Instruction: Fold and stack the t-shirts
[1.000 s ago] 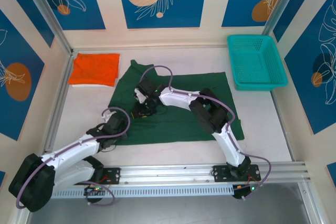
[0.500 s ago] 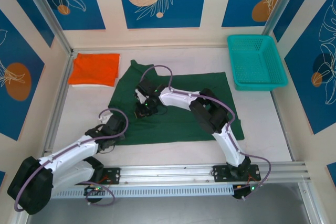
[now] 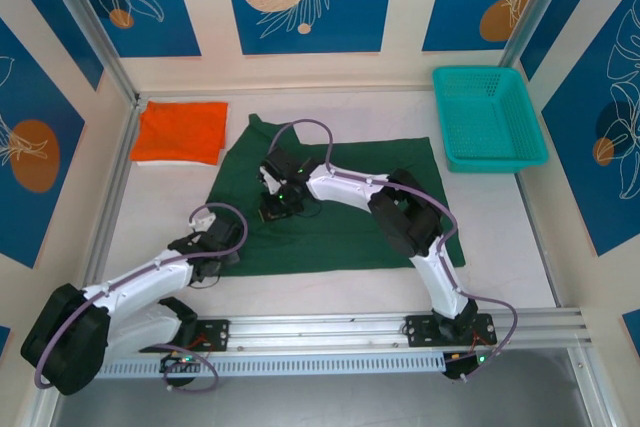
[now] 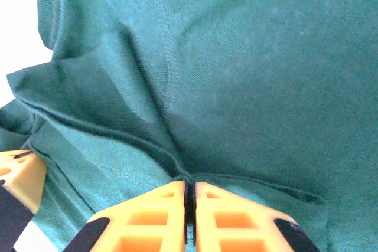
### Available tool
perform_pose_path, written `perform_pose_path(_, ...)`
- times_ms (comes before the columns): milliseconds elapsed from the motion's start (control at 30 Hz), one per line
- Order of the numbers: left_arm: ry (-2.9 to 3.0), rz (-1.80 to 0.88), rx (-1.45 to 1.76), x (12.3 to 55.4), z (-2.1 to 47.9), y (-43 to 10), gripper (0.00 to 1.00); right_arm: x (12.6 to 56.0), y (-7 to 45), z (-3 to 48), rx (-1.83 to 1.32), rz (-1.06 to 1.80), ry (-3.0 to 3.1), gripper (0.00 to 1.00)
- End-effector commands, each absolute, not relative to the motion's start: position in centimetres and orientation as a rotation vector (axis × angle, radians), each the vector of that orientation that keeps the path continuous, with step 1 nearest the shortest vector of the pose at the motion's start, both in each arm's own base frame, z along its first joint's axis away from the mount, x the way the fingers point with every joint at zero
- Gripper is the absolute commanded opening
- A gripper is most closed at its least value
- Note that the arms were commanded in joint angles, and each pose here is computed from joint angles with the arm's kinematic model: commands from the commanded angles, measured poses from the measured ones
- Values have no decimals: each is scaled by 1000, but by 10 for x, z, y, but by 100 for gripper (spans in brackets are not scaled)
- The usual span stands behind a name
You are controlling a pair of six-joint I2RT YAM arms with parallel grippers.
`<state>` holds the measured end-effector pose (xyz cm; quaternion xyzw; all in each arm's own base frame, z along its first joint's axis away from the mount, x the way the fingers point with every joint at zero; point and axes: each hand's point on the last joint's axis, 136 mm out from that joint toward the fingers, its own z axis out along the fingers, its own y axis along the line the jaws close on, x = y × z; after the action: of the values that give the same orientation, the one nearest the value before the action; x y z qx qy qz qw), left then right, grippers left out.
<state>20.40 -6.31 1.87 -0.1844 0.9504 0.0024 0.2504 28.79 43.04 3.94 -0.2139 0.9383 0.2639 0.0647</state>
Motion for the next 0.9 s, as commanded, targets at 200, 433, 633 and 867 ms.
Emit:
perform_pose_path(200,2598,127,-530,197,17,-48,0,302,406,60,-603,624,2794,8)
perform_pose_path(433,2605,168,-515,198,16,-48,0,320,378,67,-495,400,2752,3)
perform_pose_path(633,2597,181,-515,197,17,-47,0,335,356,61,-403,246,2752,3)
perform_pose_path(867,2578,207,-529,196,21,-44,0,357,337,55,-256,116,2762,8)
